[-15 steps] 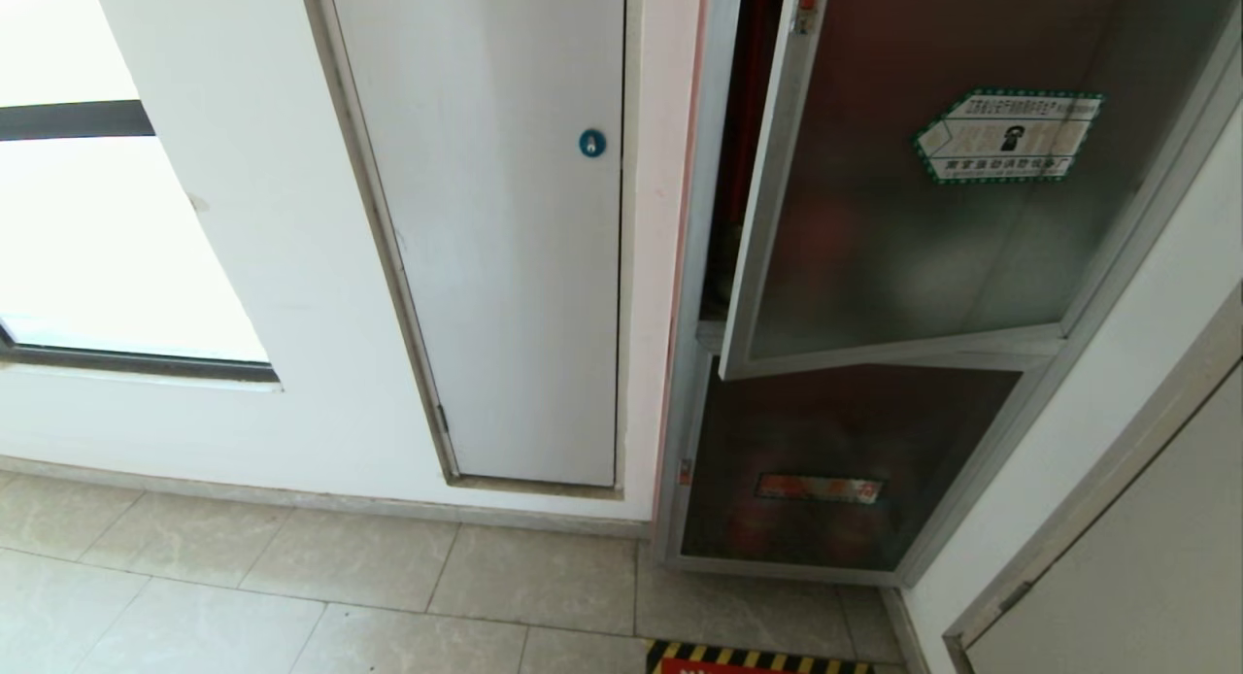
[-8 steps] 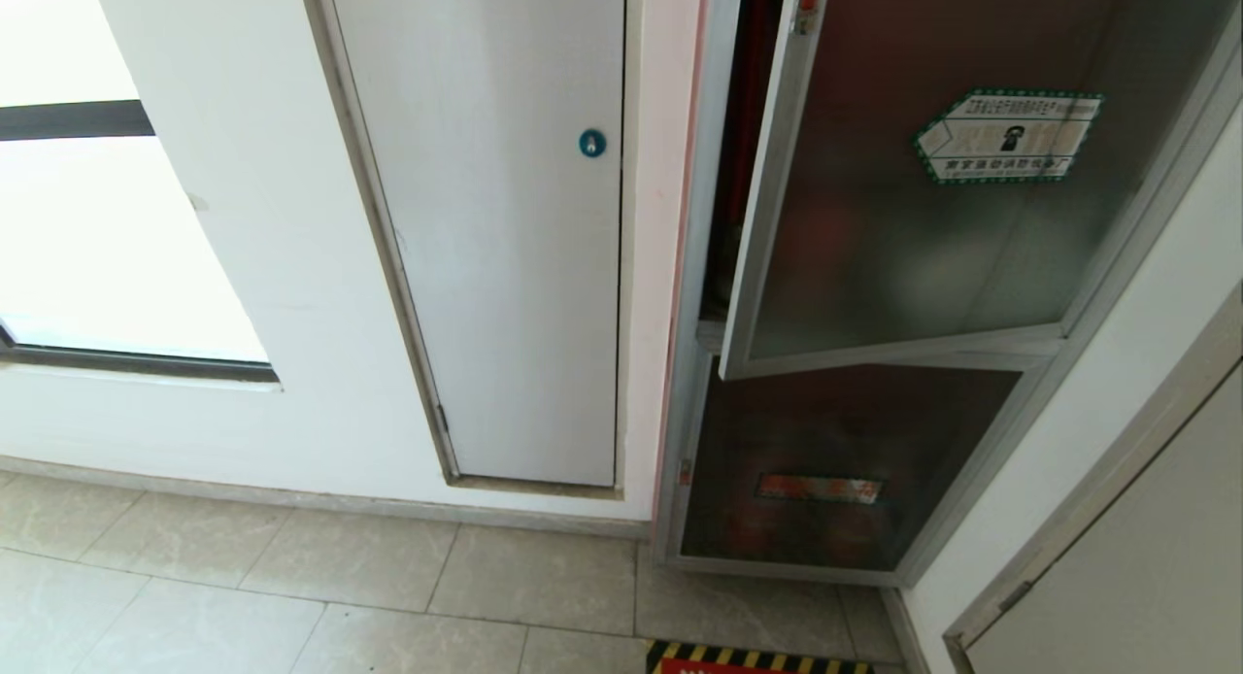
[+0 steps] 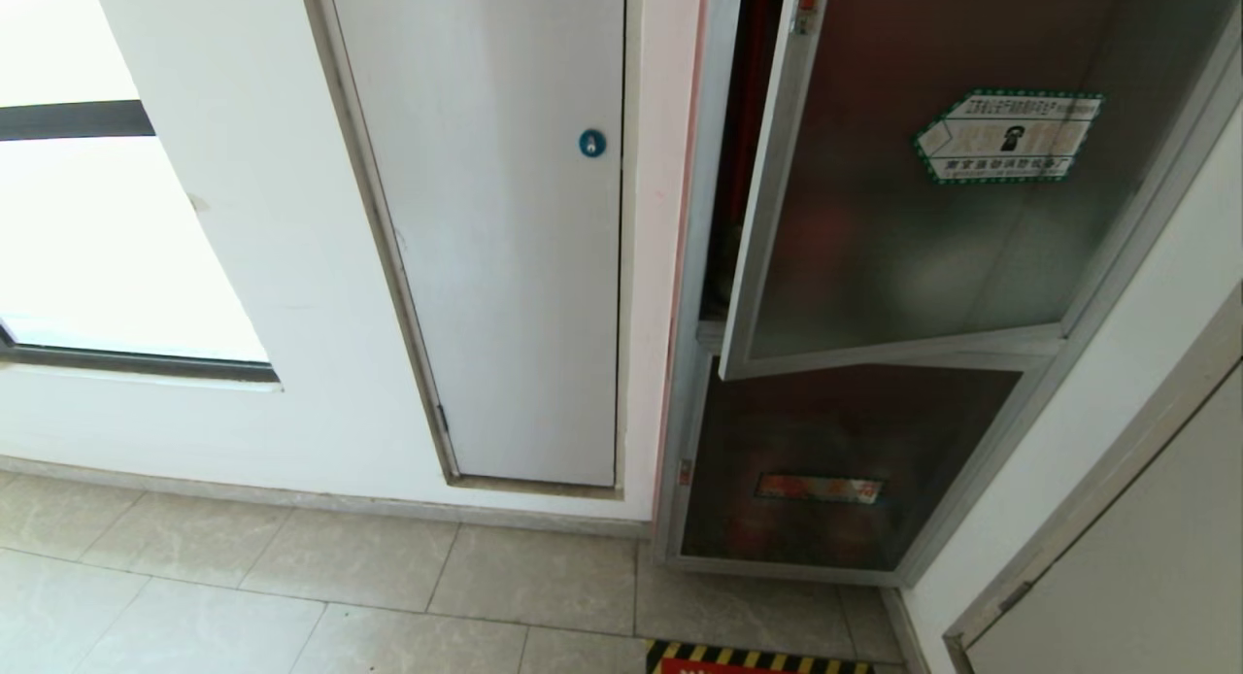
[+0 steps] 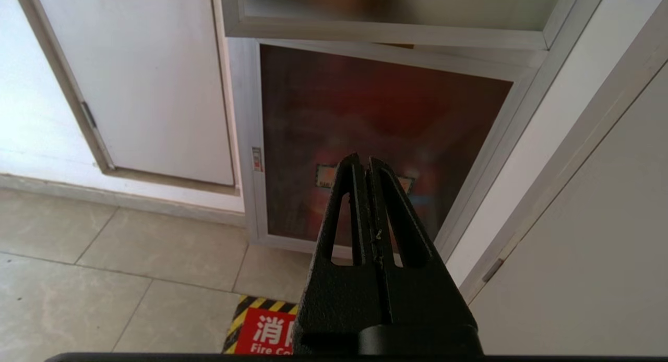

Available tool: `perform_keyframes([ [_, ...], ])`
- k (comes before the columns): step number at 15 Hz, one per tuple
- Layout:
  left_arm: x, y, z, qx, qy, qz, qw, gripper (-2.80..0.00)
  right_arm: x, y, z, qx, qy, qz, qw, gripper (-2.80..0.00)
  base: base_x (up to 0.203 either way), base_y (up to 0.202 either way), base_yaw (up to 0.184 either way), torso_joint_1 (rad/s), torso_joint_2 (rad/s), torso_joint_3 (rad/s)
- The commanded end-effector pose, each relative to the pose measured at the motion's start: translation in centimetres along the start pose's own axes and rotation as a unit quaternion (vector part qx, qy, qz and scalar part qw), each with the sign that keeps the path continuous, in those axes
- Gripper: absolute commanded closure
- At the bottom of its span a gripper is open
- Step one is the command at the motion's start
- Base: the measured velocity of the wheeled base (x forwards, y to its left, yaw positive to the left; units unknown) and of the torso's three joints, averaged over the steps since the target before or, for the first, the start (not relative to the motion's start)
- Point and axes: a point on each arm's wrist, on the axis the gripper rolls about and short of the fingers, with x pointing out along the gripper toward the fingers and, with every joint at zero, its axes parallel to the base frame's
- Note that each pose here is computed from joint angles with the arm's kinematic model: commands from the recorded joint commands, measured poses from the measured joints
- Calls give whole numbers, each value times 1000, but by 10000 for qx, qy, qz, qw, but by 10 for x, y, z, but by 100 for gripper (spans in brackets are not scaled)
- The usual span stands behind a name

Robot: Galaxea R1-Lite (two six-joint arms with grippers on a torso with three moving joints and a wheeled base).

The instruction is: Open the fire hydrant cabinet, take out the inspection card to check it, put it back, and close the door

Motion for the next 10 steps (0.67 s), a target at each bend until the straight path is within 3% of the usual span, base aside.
perform_keyframes([
  [1, 0, 0, -1, -3, 27, 2, 10000, 0, 0, 0, -3, -9, 121, 30, 9999, 0, 0, 0, 0, 0, 0, 0],
  [2, 0, 0, -1, -3, 27, 2, 10000, 0, 0, 1, -6, -11, 300, 66, 9995, 0, 0, 0, 0, 0, 0, 0],
  [10, 0, 0, -1, -3, 27, 2, 10000, 0, -1, 1, -6, 47, 386, 135, 9992, 0, 0, 0, 0, 0, 0, 0],
])
